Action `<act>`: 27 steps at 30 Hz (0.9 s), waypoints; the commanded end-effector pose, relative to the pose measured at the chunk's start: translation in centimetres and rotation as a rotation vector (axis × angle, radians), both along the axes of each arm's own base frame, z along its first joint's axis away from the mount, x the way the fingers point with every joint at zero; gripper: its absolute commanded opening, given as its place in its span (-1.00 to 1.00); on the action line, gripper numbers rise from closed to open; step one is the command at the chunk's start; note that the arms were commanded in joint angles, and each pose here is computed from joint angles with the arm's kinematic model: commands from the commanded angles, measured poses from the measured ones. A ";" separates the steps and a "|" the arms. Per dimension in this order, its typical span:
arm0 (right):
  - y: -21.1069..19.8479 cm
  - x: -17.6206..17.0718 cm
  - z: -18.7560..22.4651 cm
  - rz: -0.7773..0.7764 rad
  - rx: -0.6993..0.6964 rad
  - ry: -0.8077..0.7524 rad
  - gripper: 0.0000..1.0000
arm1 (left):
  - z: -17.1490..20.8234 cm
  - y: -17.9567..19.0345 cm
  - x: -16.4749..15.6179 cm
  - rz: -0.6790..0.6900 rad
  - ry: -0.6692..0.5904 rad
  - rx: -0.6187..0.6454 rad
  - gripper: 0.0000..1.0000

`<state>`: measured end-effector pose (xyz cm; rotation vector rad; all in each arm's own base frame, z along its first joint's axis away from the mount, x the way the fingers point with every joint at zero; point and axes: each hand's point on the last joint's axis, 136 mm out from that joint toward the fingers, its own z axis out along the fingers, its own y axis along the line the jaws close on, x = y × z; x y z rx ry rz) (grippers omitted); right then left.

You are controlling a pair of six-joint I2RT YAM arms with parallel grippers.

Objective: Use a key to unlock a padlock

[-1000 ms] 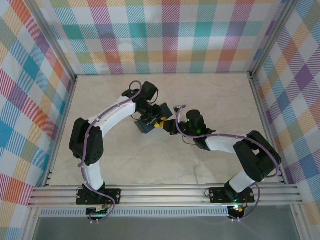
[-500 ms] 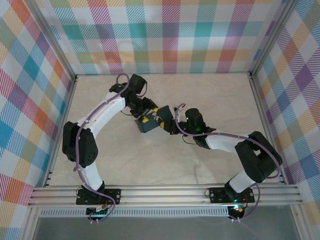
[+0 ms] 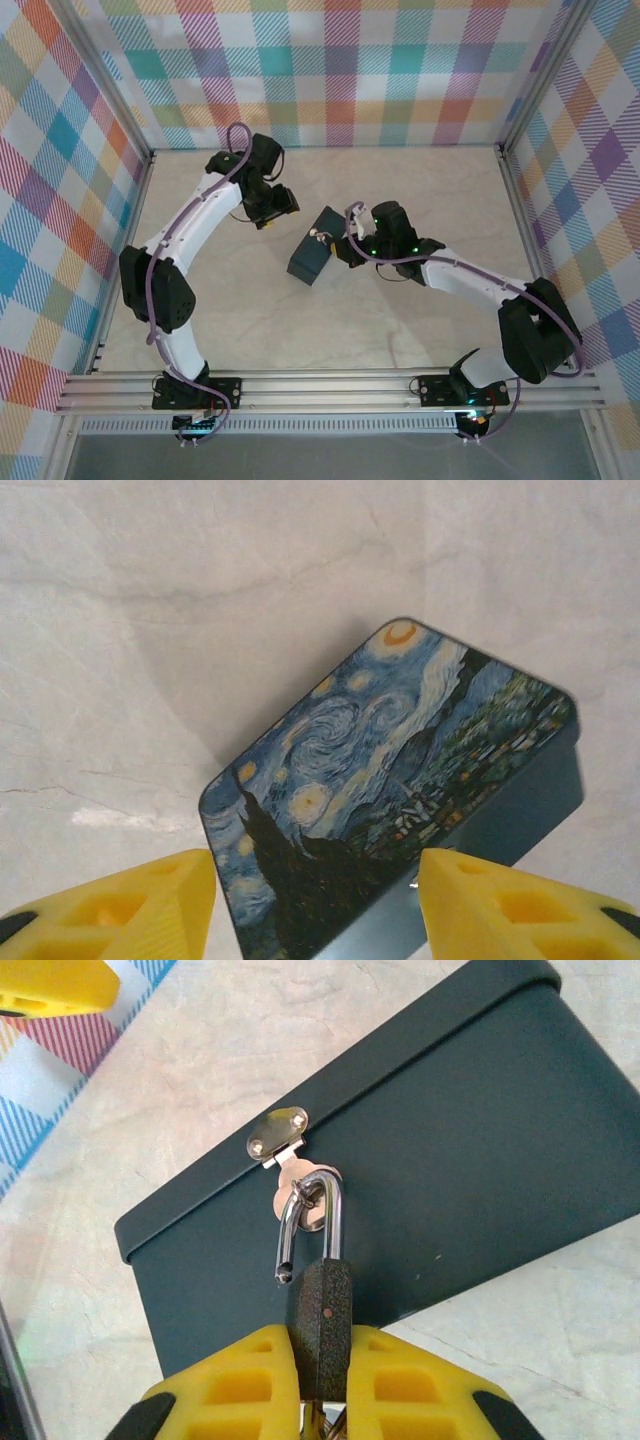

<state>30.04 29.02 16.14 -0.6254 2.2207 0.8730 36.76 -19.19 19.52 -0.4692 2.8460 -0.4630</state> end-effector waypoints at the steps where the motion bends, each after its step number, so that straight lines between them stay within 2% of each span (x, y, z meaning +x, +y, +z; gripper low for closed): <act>1: 0.0 0.6 3.1 0.076 -0.065 -0.128 -1.00 | -1.5 -1.5 -1.5 -0.118 0.049 -0.014 0.10; 9: -0.1 1.4 2.8 0.124 -0.179 -0.143 -0.98 | -5.0 -4.7 -3.4 -0.228 0.145 -0.050 0.10; 14: -0.2 1.5 2.0 0.127 -0.229 -0.028 -0.98 | -6.1 -4.9 -3.0 -0.215 0.145 -0.050 0.11; 17: 0.5 0.8 2.4 0.133 -0.120 0.120 -0.96 | -6.4 -5.1 -2.5 -0.201 0.142 -0.047 0.11; 22: 0.0 1.4 3.1 0.028 0.090 0.302 -0.95 | -6.7 -5.4 -2.3 -0.181 0.146 -0.065 0.10; 27: -0.5 2.2 3.3 -0.038 0.262 0.468 -0.93 | -5.2 -5.7 -2.0 -0.165 0.123 -0.107 0.09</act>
